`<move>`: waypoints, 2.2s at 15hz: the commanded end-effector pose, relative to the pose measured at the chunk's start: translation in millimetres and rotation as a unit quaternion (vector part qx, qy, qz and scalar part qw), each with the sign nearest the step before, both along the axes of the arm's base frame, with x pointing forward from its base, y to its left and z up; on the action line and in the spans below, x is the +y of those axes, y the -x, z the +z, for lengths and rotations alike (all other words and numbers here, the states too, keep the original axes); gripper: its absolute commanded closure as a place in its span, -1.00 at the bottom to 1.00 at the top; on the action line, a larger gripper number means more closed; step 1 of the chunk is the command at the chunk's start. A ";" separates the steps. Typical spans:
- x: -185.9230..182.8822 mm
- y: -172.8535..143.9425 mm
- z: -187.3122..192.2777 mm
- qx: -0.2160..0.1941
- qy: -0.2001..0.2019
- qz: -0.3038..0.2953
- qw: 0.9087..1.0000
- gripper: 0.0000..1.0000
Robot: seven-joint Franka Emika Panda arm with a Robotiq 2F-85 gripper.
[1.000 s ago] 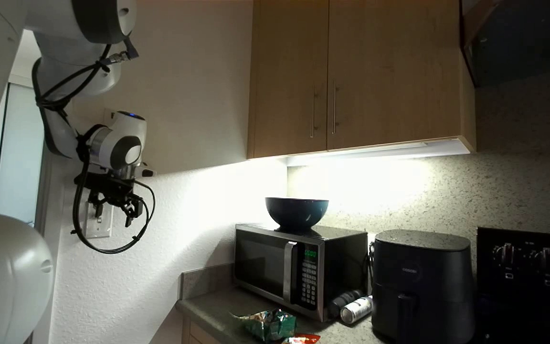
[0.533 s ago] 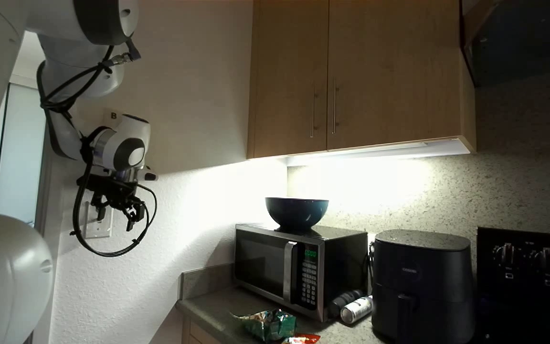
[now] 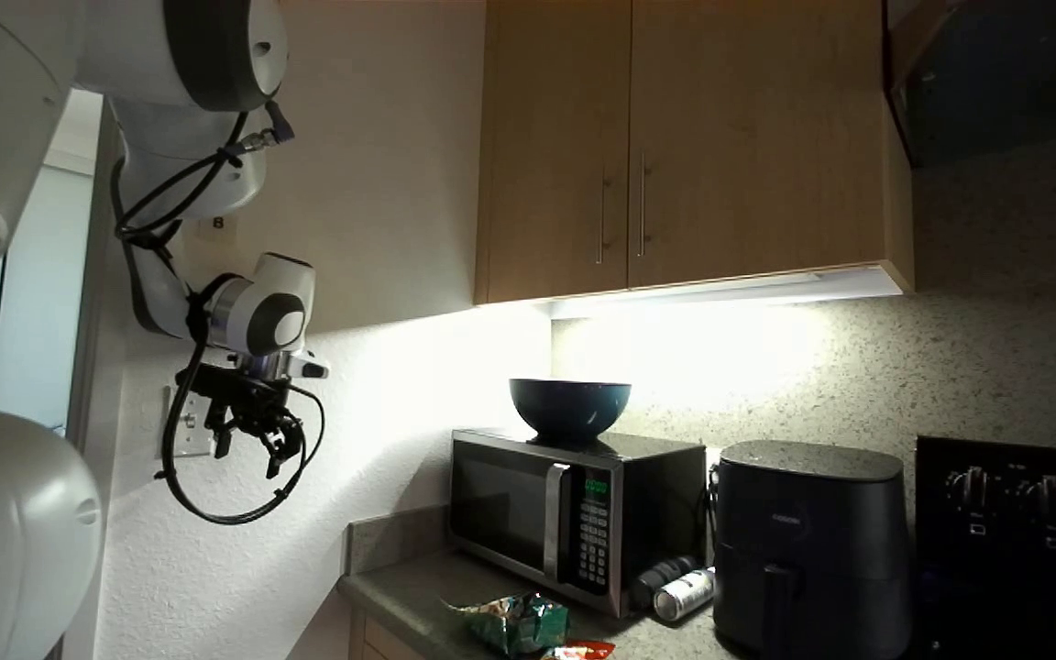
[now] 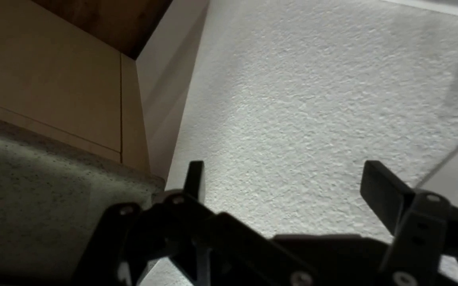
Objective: Flip the switch on the wall
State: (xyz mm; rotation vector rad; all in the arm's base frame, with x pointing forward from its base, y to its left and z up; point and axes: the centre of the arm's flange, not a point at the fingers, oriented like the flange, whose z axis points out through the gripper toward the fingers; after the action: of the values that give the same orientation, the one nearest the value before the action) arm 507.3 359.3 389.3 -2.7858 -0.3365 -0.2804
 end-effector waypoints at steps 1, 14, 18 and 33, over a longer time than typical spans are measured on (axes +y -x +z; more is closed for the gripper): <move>-1.2 -0.9 -0.4 -0.002 0.005 -0.002 1.000 -1.00; 1.5 20.2 57.2 -0.050 -0.015 0.001 0.999 -1.00; 16.4 18.0 57.3 -0.049 -0.016 0.008 0.999 -1.00; 41.8 26.5 55.7 0.002 -0.029 0.015 0.999 -1.00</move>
State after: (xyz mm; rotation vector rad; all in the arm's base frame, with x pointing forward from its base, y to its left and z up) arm 480.1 400.1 451.7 -2.7084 -0.3897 -0.3615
